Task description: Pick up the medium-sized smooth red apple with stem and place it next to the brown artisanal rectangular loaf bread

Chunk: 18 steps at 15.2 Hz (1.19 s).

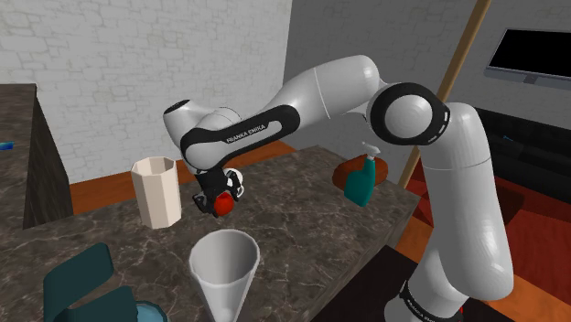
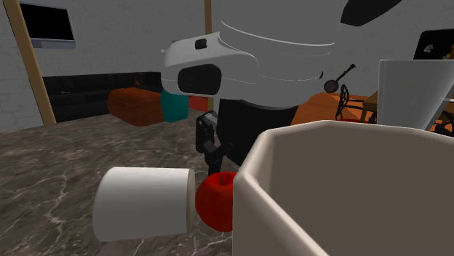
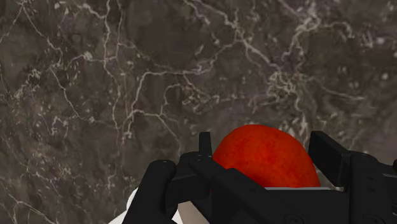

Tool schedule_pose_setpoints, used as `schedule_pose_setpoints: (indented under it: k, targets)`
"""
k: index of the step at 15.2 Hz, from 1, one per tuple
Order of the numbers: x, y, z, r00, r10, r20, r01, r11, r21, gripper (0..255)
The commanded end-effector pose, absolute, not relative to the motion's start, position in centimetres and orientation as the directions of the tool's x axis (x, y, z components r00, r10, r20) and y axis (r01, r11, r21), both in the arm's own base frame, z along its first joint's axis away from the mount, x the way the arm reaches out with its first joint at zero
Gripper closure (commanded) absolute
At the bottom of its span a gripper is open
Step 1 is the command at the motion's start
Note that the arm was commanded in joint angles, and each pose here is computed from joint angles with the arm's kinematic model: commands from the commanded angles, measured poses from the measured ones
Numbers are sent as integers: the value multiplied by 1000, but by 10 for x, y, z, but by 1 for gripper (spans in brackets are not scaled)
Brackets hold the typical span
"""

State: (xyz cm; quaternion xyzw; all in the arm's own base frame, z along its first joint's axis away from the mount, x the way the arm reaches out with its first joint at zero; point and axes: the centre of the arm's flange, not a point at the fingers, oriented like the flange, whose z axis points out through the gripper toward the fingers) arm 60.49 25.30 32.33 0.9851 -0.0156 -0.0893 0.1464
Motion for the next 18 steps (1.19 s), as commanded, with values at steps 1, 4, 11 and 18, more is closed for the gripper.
schedule_pose_setpoints:
  k: [1,4,11,18]
  targets:
    - [605,253,323,984,-57,-172,-5,-957,291,255]
    - [605,253,323,984,-57,-172,-5,-957,291,255]
    - [605,253,339,984,-57,-172,-5,-957,291,255]
    - [605,253,376,984,-57,-172,-5,-957,291,255]
